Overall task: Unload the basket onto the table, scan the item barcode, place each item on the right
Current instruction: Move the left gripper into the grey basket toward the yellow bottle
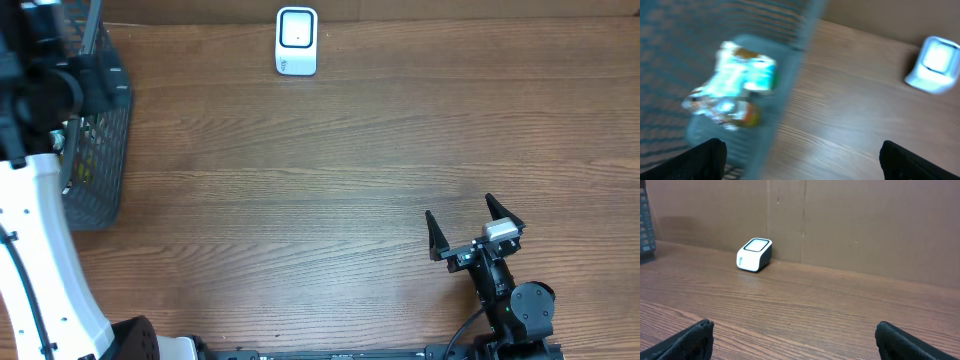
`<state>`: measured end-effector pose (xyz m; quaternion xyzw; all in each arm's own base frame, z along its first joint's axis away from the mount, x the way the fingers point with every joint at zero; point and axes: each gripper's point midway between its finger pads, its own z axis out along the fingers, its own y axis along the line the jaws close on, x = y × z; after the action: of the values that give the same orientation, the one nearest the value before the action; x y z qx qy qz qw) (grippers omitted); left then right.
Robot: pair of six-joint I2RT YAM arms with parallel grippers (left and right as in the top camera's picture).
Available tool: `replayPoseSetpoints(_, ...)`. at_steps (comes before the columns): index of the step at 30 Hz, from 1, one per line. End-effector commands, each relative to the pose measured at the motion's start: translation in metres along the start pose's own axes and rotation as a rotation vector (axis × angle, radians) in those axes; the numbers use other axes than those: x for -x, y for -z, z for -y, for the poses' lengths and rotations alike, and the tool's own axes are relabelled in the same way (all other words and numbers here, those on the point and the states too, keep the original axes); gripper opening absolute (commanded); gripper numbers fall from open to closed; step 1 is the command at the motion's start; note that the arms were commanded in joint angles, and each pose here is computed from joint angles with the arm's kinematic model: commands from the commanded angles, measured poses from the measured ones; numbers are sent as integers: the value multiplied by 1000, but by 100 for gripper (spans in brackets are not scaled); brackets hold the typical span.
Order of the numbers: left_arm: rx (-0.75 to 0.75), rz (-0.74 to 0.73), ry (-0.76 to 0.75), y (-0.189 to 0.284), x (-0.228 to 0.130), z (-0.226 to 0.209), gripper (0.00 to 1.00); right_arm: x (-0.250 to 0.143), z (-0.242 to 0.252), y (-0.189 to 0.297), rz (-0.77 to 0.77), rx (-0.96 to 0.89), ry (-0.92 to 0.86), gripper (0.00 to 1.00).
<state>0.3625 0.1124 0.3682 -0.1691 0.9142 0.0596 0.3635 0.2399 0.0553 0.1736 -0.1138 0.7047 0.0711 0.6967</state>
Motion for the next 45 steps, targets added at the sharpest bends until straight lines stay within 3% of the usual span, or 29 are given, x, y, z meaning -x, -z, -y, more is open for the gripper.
replayPoseSetpoints(1,105,40,71,6,10,-43,100,-2,2,0,2,-9,-2,100)
replayPoseSetpoints(8,200,-11,168,-9,1,-97,100,-2,2,0,2,-9,-2,100)
replayPoseSetpoints(15,222,-178,194,-61,-24,-118,100,-2,2,0,3,-9,-2,100)
replayPoseSetpoints(34,216,-504,202,-176,-89,-145,100,-2,2,0,2,-9,-2,100)
replayPoseSetpoints(45,103,-620,185,-222,-120,-132,91,-2,2,0,2,-9,-2,100)
